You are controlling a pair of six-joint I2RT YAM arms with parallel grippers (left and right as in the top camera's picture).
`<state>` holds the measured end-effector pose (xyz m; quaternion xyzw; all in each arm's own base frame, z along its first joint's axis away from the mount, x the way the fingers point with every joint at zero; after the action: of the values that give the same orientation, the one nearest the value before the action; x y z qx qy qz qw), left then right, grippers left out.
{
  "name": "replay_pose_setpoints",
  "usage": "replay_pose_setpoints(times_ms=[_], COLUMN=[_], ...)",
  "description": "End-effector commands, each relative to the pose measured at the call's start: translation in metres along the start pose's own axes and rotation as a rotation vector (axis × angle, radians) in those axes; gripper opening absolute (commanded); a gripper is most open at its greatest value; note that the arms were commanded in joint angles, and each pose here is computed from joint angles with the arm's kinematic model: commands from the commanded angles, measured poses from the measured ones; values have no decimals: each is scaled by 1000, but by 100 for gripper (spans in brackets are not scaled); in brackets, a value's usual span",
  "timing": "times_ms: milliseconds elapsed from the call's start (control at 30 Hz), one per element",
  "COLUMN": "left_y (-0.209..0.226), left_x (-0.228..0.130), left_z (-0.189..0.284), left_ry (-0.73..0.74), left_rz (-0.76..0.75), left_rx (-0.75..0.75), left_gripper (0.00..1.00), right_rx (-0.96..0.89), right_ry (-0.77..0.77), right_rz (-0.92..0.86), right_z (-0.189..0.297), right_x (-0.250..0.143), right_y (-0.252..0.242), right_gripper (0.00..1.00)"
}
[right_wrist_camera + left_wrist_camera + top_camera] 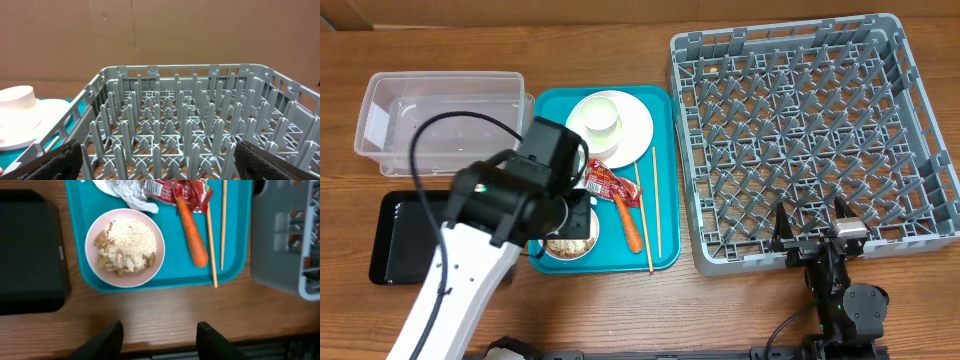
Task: Sort waste into correct bins and load items into the dishwasher
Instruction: 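Move the left gripper to the pink rice bowl and grasp its rim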
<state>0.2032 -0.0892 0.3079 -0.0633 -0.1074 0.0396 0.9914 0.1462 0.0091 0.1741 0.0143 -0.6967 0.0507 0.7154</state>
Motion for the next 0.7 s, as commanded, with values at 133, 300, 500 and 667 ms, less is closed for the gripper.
replay_pose_setpoints(times_ms=[133,300,500,667], left_y=[3,6,6,7], left_x=[-3,-8,-7,-8], left_z=[-44,-76,-101,-124], left_ry=[-3,-1,-6,25], left_rz=[89,116,138,139], left_rx=[24,26,18,36], left_gripper=[50,50,52,52], right_rx=[-1,-1,-1,-1], right_ry=[-6,-6,-6,-6], right_rz=[1,1,1,1], right_z=[0,0,0,0], right_x=[-2,-2,-2,-2], right_y=[0,0,0,0], right_gripper=[100,100,100,100])
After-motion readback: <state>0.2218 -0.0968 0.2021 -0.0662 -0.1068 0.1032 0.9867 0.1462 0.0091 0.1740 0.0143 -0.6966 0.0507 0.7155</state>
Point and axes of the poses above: each gripper's point midway between its finger pads, its own z axis back along the fingers, its own y axis along the line the jaws close on, x = y × z, the point moved 10 cm from there along z, back along the fingers, and after that the axes turned 4 degrees about z, right-handed, at the moved point
